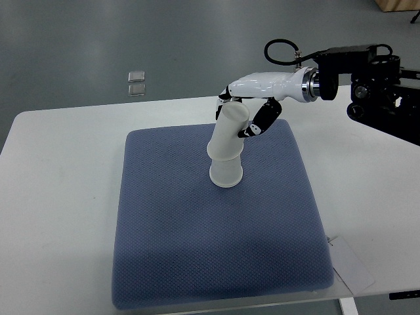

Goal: Stack paper cups

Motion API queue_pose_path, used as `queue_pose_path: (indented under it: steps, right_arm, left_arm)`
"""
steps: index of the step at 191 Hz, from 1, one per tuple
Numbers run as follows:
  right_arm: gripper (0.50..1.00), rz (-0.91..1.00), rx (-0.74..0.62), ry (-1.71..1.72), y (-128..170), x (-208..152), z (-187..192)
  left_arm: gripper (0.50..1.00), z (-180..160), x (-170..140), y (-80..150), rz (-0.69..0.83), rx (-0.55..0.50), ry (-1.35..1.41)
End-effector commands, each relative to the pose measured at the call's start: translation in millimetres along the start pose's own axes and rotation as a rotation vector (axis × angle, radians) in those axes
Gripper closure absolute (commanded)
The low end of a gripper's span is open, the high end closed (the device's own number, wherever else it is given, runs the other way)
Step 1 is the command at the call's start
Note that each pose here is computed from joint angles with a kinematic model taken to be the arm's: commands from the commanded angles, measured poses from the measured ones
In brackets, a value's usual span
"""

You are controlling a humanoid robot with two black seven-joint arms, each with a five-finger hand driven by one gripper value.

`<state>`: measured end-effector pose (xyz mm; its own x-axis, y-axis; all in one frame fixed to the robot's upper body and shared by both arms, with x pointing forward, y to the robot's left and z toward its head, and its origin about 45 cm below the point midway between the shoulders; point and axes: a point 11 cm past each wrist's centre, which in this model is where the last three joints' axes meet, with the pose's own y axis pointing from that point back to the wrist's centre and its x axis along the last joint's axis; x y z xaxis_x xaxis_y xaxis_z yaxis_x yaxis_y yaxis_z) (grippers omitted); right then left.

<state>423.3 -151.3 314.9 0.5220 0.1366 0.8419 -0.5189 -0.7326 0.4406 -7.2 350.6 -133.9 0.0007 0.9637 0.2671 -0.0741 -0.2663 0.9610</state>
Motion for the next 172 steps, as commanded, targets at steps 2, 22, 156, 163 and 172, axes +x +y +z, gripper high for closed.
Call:
queue_pose_path:
  steps: [2,22,156,163,172]
  right_arm:
    - [0.64,-0.006,-0.003,-0.002,0,0,0]
    - [0.593,-0.009,-0.004,-0.003,0,-1,0]
    - [0.593,0.083,-0.056,-0.088,17,20,25]
    - [0.593,0.124,-0.07,-0.163,23,25,37]
    - [0.593,0.16,-0.082,-0.266,28,23,51]
  left_arm:
    - [0.5,0,0,0,0.0,0.0,0.0]
    - [0.5,0,0,0,0.0,0.0,0.0]
    - [0.5,0,0,0,0.0,0.0,0.0]
    - [0.5,0,0,0,0.0,0.0,0.0]
    - [0.5,0,0,0,0.0,0.0,0.0]
